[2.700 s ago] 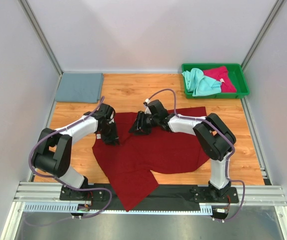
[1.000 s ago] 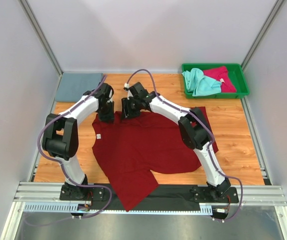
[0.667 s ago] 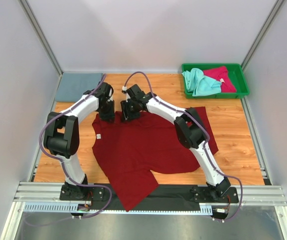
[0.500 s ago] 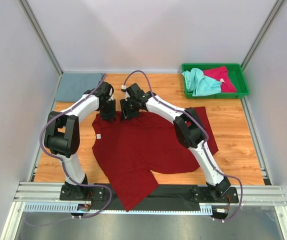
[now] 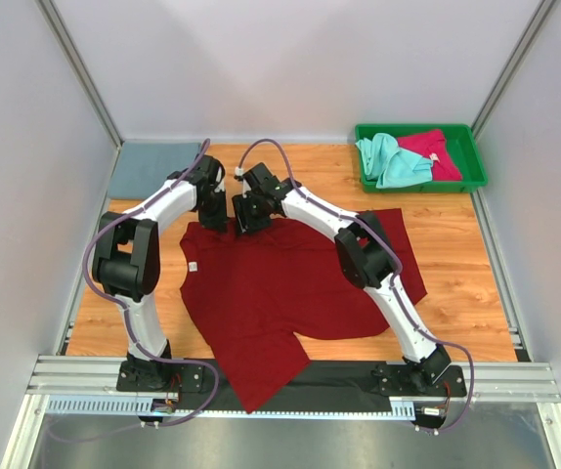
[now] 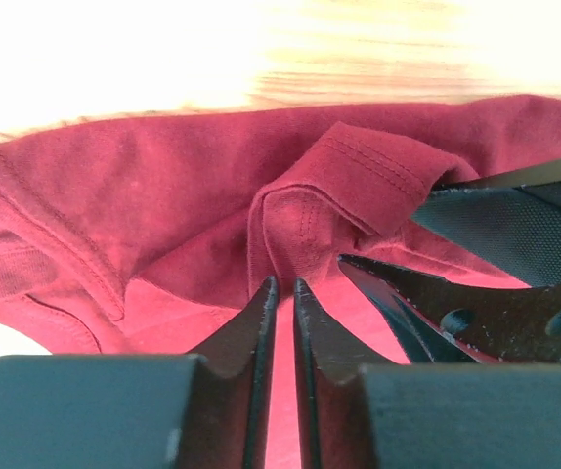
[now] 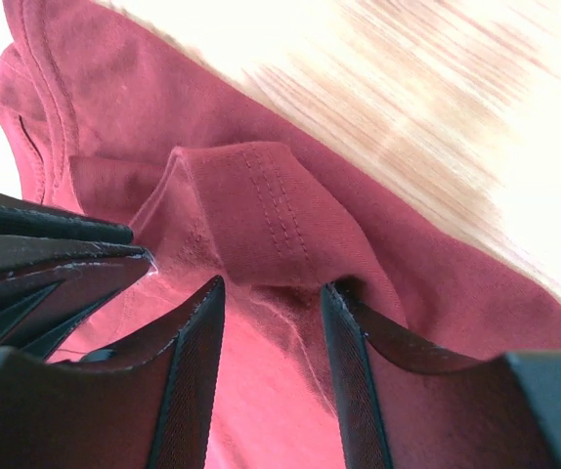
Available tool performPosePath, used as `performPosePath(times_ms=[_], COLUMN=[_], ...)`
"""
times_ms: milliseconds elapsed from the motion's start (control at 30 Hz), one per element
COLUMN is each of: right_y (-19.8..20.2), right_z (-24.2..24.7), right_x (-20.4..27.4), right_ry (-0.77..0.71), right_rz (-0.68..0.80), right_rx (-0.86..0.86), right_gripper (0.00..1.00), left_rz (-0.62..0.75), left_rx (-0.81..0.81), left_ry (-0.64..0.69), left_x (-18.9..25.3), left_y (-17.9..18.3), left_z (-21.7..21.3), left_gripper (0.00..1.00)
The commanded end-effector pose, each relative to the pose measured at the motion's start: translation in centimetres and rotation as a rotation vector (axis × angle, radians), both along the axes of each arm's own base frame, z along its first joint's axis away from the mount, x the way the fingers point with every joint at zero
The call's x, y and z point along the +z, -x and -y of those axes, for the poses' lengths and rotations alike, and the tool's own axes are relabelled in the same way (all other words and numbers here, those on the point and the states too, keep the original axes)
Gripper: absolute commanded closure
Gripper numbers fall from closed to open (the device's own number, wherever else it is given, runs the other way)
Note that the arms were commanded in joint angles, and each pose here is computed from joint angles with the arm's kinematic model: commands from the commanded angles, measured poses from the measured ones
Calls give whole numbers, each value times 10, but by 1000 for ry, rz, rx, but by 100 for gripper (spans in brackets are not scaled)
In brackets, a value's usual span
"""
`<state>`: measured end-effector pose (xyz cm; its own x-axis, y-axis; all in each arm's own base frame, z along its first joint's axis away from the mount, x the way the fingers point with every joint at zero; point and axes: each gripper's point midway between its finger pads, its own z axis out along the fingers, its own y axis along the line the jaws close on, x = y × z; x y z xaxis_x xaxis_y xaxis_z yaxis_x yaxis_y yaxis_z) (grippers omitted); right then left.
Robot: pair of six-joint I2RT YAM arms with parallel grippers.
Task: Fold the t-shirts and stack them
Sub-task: Fold the tshirt
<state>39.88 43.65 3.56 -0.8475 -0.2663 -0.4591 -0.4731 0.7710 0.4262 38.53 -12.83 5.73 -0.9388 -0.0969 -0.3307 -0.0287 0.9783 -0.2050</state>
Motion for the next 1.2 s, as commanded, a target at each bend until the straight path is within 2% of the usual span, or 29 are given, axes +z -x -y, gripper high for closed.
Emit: performPosePath(times_ms=[0,167,267,333,500,600,700,833,867,933,1000,1167], right_y=[-7,-8,-8,-8,-2,2,3,-6,-7,-12,-11,4], right_z=[-4,-5,-3,0,-3,-4,-2,-3,-4,-3,-2,8], right_x=[3,-4,-5,-9,-11,-13,-19,5,12,26,48,77], right_ry=[11,35,47,58,43,53,78,64,56,49,31,22], right_rz=[41,49,53,46,22,22,28,74,87,111,128,127], right_rx=[17,15,13,9,31,45,42,24,22,3,5,37], right_gripper=[53,59,66,68,62,61,65,83,87,95,99,100], left_rz=[30,27,21,9,4,-10,-17,-8,-8,-14,-18,-5], left_rx=[0,1,2,-6,-9,-7,1,5,5,5,0,-23], left_ry=[4,9,6,3,4,13,12,-15,-22,-49,-60,-74], left_x=[7,8,5,0,-5,-9,-11,-1,2,8,13,33], left_y=[-11,-10,-9,-8,-10,-10,-10,-9,-8,-6,-4,10], left_z=[1,1,1,1,2,4,4,-2,-3,-8,-10,-16], left_gripper=[83,85,70,69,66,73,82,93,100,100,100,100])
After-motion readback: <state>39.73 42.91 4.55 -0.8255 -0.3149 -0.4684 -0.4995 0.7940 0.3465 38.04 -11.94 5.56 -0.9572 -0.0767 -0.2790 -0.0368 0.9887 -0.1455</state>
